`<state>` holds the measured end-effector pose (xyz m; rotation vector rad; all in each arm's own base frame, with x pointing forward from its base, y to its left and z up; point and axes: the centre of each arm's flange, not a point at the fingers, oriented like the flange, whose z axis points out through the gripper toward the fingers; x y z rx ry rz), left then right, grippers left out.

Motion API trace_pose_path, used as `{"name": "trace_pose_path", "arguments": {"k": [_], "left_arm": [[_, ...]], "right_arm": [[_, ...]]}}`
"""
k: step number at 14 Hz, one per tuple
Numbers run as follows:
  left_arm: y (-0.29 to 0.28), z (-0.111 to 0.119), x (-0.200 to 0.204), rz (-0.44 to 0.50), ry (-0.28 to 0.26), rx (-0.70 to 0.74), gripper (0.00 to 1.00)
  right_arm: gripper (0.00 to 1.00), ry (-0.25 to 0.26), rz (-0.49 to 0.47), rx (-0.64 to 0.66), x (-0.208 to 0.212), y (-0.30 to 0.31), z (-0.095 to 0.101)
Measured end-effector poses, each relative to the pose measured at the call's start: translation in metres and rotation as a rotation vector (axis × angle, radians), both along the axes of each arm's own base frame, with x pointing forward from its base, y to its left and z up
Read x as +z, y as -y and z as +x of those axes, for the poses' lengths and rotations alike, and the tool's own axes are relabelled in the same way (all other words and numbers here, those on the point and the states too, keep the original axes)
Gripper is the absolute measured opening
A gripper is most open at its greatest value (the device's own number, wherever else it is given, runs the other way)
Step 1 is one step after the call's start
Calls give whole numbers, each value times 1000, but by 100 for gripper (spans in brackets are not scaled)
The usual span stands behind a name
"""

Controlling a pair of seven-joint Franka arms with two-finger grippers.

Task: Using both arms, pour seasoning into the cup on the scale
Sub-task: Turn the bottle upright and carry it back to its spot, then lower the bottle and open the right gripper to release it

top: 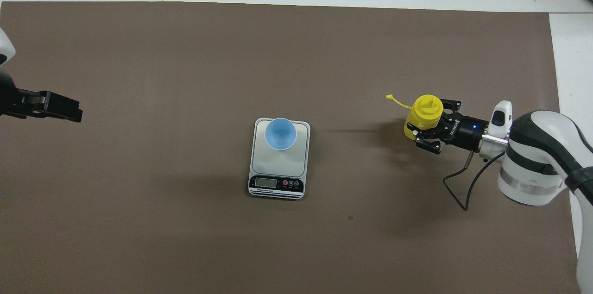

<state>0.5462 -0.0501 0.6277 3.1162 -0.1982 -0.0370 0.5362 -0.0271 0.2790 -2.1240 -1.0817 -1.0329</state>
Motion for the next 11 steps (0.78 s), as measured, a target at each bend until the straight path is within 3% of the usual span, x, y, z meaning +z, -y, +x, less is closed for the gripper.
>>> {"name": "trace_pose_path", "arguments": {"k": [3, 4, 8, 11], "left_arm": [[0, 0, -1, 0, 0, -1, 100], [0, 0, -1, 0, 0, -1, 100], [0, 0, -2, 0, 0, -1, 100], [0, 0, -2, 0, 0, -1, 100]], "right_arm": [[95, 8, 4, -16, 4, 10, 0], [100, 11, 5, -22, 6, 14, 0], [100, 33, -11, -14, 18, 18, 0], [100, 44, -116, 71, 29, 32, -3]]}}
